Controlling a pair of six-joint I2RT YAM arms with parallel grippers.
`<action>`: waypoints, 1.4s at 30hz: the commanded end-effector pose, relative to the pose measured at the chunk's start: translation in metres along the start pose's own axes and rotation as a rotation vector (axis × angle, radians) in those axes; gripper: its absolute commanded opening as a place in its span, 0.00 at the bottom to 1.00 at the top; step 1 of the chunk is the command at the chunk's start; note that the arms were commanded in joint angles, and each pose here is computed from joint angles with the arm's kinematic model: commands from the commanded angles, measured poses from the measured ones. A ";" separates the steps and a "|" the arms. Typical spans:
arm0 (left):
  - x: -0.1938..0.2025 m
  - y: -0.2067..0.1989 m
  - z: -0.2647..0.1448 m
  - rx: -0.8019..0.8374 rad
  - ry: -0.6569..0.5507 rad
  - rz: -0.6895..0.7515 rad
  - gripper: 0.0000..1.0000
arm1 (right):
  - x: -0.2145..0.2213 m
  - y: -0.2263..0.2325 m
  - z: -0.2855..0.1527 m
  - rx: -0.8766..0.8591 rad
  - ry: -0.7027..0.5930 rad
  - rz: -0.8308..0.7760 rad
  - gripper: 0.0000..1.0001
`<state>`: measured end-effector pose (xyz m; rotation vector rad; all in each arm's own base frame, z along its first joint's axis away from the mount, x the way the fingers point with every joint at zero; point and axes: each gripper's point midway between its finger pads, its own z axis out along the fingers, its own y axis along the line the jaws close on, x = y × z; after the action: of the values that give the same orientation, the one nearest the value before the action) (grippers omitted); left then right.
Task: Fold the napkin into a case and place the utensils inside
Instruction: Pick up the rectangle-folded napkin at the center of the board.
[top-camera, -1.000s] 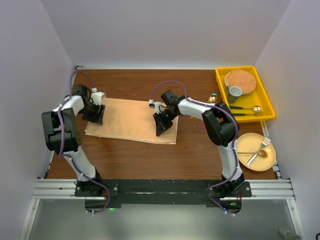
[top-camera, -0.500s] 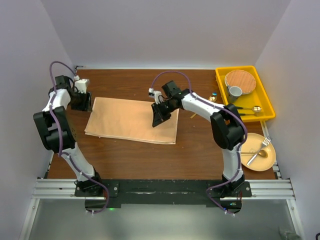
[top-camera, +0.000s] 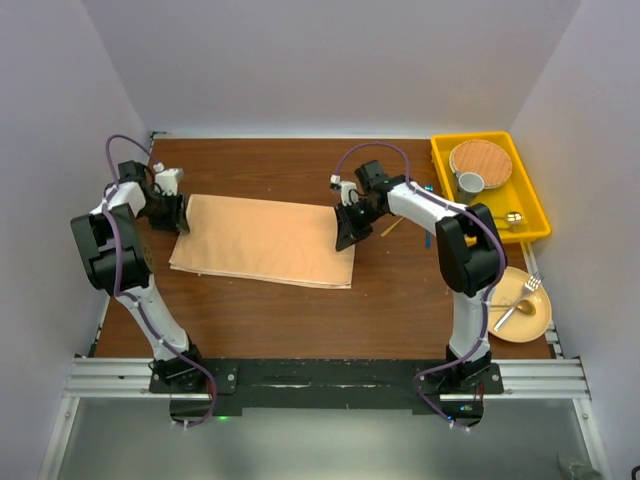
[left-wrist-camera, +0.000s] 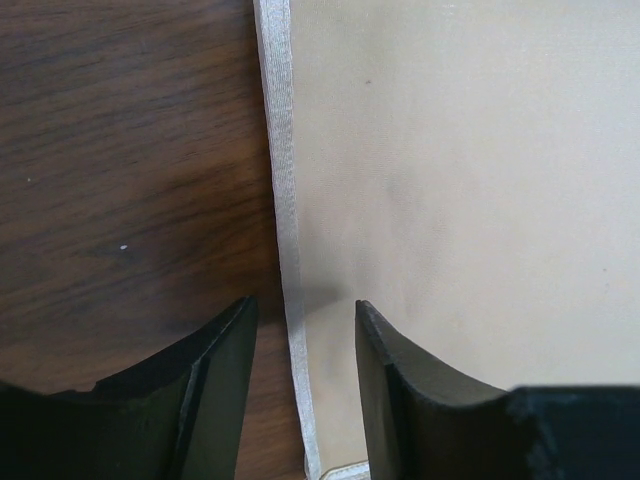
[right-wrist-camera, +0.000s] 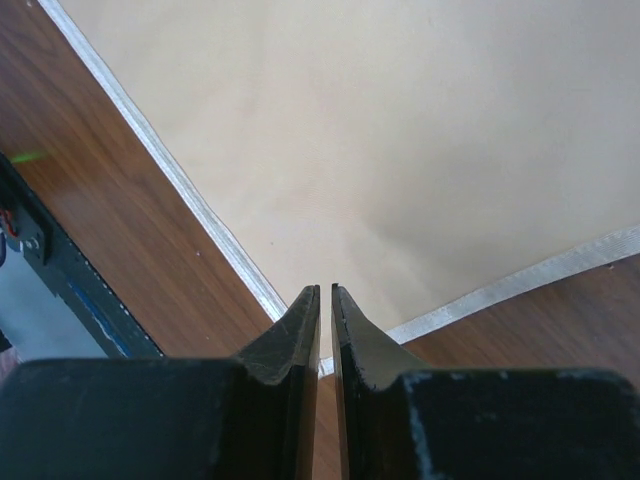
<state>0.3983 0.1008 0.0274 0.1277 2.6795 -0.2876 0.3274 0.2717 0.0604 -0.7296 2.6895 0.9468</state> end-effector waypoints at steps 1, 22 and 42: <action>0.006 -0.004 0.013 0.017 -0.004 0.013 0.45 | 0.010 0.000 0.004 0.014 0.017 0.001 0.14; 0.041 -0.019 0.026 -0.019 0.055 0.082 0.13 | 0.036 -0.022 0.029 0.068 0.076 0.046 0.11; -0.030 -0.113 -0.047 0.202 -0.135 0.242 0.00 | 0.036 -0.020 0.035 0.062 0.075 0.027 0.11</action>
<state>0.3839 0.0317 0.0628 0.3961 2.5751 -0.3924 0.3058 0.2678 0.0172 -0.7074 2.7995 0.9005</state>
